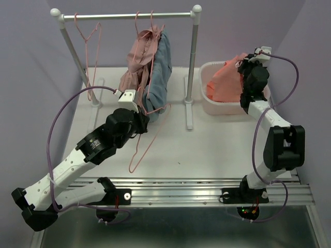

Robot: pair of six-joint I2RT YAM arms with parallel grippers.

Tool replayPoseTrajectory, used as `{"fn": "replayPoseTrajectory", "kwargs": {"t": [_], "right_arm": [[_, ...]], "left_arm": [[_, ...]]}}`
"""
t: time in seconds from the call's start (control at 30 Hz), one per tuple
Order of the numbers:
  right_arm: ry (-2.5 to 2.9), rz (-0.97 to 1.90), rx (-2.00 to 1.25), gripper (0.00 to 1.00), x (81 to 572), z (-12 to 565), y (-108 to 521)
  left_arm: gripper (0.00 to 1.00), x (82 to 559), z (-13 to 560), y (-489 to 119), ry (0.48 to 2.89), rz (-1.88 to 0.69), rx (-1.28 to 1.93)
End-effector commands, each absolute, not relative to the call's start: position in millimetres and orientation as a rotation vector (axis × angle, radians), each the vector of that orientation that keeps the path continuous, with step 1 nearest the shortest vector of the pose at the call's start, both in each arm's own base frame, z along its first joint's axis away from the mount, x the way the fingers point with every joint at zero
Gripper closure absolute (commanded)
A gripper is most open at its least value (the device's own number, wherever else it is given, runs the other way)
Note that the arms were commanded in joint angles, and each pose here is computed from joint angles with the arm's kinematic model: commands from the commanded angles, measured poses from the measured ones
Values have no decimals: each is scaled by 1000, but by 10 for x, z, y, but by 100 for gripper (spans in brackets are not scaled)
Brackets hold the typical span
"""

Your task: Remove the skirt from the hanger

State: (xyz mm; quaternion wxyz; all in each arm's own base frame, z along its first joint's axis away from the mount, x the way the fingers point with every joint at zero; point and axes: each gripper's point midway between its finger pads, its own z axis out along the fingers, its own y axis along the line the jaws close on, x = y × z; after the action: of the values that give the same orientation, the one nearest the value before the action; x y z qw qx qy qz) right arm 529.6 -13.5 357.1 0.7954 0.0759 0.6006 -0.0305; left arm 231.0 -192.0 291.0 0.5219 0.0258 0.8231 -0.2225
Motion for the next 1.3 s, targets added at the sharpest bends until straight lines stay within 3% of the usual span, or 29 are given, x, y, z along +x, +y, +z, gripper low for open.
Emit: {"fn": "replayPoseTrajectory", "kwargs": {"t": [0.0,0.37,0.43,0.47,0.53,0.9,1.27], "right_arm": [[1237,-111,316,99,5221,3451,-334],[1595,-277,456,99,5425,2027,-560],[1637,-311,486,81,5471,1949,-605],[1671,-332,495,61,5505,1922,-623],[1677,-350,515,0,5503,1973,-653],[1650,-182,437,0,5253,2654,-417],[1593,-43,417,0,4917,3064,-254]], "left_arm": [[100,2364,3052,-1989,1912,-563,76],[100,2345,3142,-2051,1893,-586,131],[100,2325,3178,-2058,1885,-600,141],[100,2326,3184,-2056,1883,-598,145],[100,2325,3180,-2062,1884,-599,149],[100,2408,3361,-1776,1848,-490,9],[100,2253,4145,-1743,1681,-639,24]]}}
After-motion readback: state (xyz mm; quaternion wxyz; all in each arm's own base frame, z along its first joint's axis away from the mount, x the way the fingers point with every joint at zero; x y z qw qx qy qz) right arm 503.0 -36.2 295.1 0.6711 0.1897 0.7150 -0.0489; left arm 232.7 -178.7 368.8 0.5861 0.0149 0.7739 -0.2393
